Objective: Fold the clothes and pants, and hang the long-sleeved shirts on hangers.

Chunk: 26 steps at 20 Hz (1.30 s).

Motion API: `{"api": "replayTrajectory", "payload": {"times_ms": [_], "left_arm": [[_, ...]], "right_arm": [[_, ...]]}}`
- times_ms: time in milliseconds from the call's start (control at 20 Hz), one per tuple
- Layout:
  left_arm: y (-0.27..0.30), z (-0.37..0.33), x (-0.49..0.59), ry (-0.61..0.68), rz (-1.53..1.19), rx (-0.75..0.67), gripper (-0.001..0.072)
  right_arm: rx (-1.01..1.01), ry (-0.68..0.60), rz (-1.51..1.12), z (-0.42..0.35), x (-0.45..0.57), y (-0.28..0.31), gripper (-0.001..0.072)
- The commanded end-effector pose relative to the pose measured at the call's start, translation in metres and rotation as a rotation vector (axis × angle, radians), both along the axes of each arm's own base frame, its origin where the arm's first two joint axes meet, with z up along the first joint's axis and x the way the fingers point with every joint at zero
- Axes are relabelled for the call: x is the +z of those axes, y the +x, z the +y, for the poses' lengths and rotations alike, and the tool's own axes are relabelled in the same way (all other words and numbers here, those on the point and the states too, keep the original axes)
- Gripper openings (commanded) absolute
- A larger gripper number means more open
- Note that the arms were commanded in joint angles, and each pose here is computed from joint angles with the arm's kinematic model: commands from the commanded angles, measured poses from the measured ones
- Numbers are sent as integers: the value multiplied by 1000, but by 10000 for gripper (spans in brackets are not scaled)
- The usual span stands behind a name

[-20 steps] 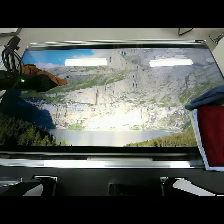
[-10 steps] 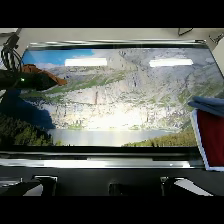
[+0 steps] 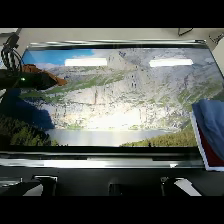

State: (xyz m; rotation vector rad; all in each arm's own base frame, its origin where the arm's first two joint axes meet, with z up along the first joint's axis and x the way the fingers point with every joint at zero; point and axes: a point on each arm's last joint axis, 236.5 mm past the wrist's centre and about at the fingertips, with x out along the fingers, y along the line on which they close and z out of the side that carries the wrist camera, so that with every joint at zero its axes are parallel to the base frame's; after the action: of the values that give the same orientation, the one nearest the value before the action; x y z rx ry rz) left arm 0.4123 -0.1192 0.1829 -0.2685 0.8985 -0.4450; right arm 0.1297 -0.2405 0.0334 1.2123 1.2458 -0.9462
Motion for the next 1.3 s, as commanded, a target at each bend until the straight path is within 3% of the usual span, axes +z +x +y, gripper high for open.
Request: {"api": "replayTrajectory", "payload": {"times_ms": [0, 50, 100, 150, 200, 350, 450, 500, 600, 700, 750, 800, 850, 900, 950, 1250], "left_arm": [[0, 0, 0, -2, 2, 2, 28], [0, 0, 0, -3, 2, 1, 28], [0, -1, 1, -7, -2, 3, 28], [1, -3, 6, -20, -11, 1, 28], [5, -3, 16, -21, -45, 4, 28], [45, 11, 105, -5, -382, 69, 26], [74, 44, 147, 114, -548, 187, 24], [85, 61, 140, 182, -527, 253, 24], [92, 79, 85, 352, -369, 273, 25], [72, 85, -3, 462, -57, 212, 30], [49, 85, -51, 483, 139, 174, 143], [24, 85, -90, 497, 320, 148, 462], [0, 82, -121, 498, 453, 106, 720], [-15, 73, -142, 464, 506, 72, 713], [-17, 66, -151, 426, 482, 78, 713], [-15, 63, -171, 370, 376, 151, 714]], "right_arm": [[0, 5, 90, 8, -37, -24, 92], [11, -39, 72, -2, -35, -20, 283], [10, -92, 41, -15, -25, -12, 534], [20, -166, -42, -33, -5, 8, 629], [20, -256, -152, -53, 25, 33, 628], [121, -689, -582, -103, 186, 130, 627], [335, -911, -735, -70, 271, 193, 627], [440, -939, -798, -37, 289, 225, 627], [694, -859, -804, 47, 269, 276, 626], [858, -675, -536, 107, 181, 292, 573], [911, -563, -422, 135, 139, 292, 569], [993, -432, -337, 169, 100, 289, 570], [1061, -318, -279, 200, 72, 286, 574], [1121, -222, -222, 227, 48, 279, 630], [1165, -170, -173, 243, 33, 274, 635], [1261, -188, -101, 260, 14, 273, 627]]}}
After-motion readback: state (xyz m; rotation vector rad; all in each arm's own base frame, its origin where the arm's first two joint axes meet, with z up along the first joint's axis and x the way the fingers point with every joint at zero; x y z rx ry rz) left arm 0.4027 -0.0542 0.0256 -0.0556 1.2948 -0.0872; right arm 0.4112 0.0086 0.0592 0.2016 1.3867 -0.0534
